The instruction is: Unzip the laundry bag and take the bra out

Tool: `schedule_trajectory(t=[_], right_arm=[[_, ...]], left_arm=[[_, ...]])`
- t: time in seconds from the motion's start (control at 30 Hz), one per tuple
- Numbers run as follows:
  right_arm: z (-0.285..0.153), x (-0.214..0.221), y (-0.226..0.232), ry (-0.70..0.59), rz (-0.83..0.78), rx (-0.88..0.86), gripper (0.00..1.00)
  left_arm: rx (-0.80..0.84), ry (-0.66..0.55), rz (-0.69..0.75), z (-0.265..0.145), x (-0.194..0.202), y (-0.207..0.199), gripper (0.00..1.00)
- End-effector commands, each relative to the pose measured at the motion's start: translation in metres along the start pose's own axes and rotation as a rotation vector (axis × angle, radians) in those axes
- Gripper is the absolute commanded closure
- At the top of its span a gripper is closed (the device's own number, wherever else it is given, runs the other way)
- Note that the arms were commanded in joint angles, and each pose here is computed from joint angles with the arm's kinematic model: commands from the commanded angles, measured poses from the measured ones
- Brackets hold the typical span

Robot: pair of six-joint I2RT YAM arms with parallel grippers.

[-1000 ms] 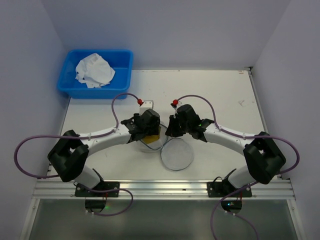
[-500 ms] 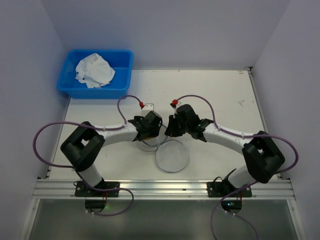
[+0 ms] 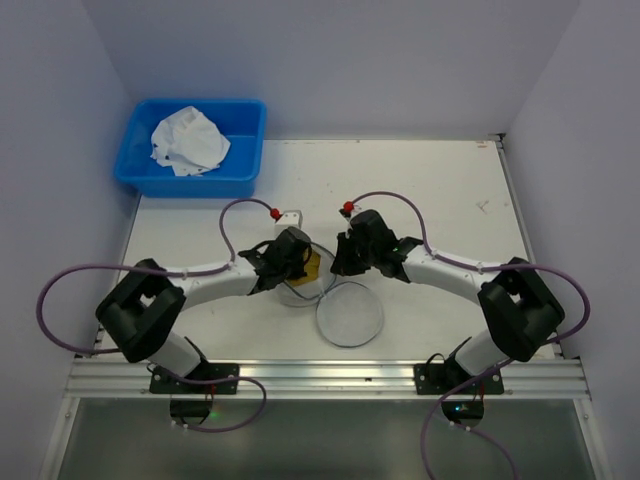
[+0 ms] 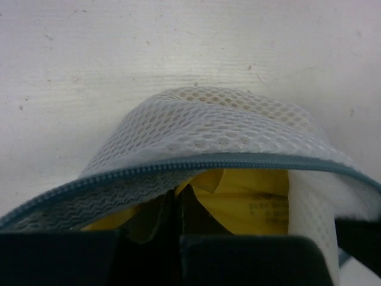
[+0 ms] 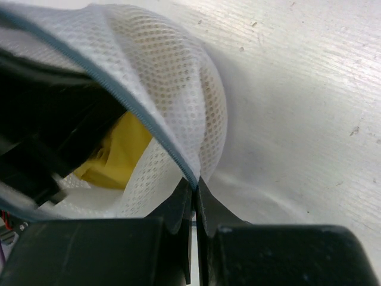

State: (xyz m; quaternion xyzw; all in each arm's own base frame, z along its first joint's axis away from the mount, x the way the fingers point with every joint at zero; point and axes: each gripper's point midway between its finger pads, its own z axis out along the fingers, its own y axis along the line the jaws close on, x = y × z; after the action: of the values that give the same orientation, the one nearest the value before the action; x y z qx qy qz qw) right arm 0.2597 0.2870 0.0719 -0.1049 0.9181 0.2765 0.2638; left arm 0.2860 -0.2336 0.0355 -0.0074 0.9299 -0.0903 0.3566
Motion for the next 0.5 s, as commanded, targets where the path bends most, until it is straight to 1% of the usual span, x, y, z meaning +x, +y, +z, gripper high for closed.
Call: schedule_trajectory(t=[0.0, 0.03, 0.07, 0.13, 0.17, 0.23, 0.27, 0.33, 0.37, 0.47], right_arm=[[-0.003, -0.027, 0.004, -0.066, -0.017, 0.030, 1.00], [-0.003, -0.029, 0.001, -0.072, -0.015, 0.042, 1.00], [-0.004, -0.030, 0.000, -0.070, -0.015, 0.047, 1.00], [-0.004, -0.036, -0.001, -0.080, -0.013, 0.053, 1.00], [-0.004, -0.037, -0.002, -0.081, -0.019, 0.061, 1.00], [-0.005, -0.042, -0.002, -0.087, -0.025, 0.068, 1.00], [-0.005, -0.042, -0.003, -0.079, -0.031, 0.076, 1.00], [-0.006, -0.048, 0.001, -0.087, -0.038, 0.072, 1.00], [-0.007, -0.049, 0.002, -0.086, -0.041, 0.068, 1.00], [-0.005, -0.049, 0.001, -0.064, -0.056, 0.076, 1.00]], left_arm=[[0.179, -0.069, 0.030, -0.032, -0.018, -0.026, 1.00], [0.238, -0.104, 0.029, -0.046, -0.029, -0.034, 1.00], [0.291, -0.093, 0.059, -0.053, -0.024, -0.038, 1.00], [0.394, -0.150, 0.066, -0.072, -0.037, -0.052, 1.00], [0.459, -0.150, 0.104, -0.081, -0.036, -0.060, 1.00], [0.535, -0.170, 0.139, -0.093, -0.037, -0.067, 1.00], [0.600, -0.158, 0.185, -0.101, -0.031, -0.075, 1.00], [0.651, -0.153, 0.222, -0.107, -0.028, -0.080, 1.00], [0.702, -0.141, 0.259, -0.112, -0.024, -0.086, 1.00], [0.820, -0.170, 0.292, -0.131, -0.025, -0.099, 1.00]])
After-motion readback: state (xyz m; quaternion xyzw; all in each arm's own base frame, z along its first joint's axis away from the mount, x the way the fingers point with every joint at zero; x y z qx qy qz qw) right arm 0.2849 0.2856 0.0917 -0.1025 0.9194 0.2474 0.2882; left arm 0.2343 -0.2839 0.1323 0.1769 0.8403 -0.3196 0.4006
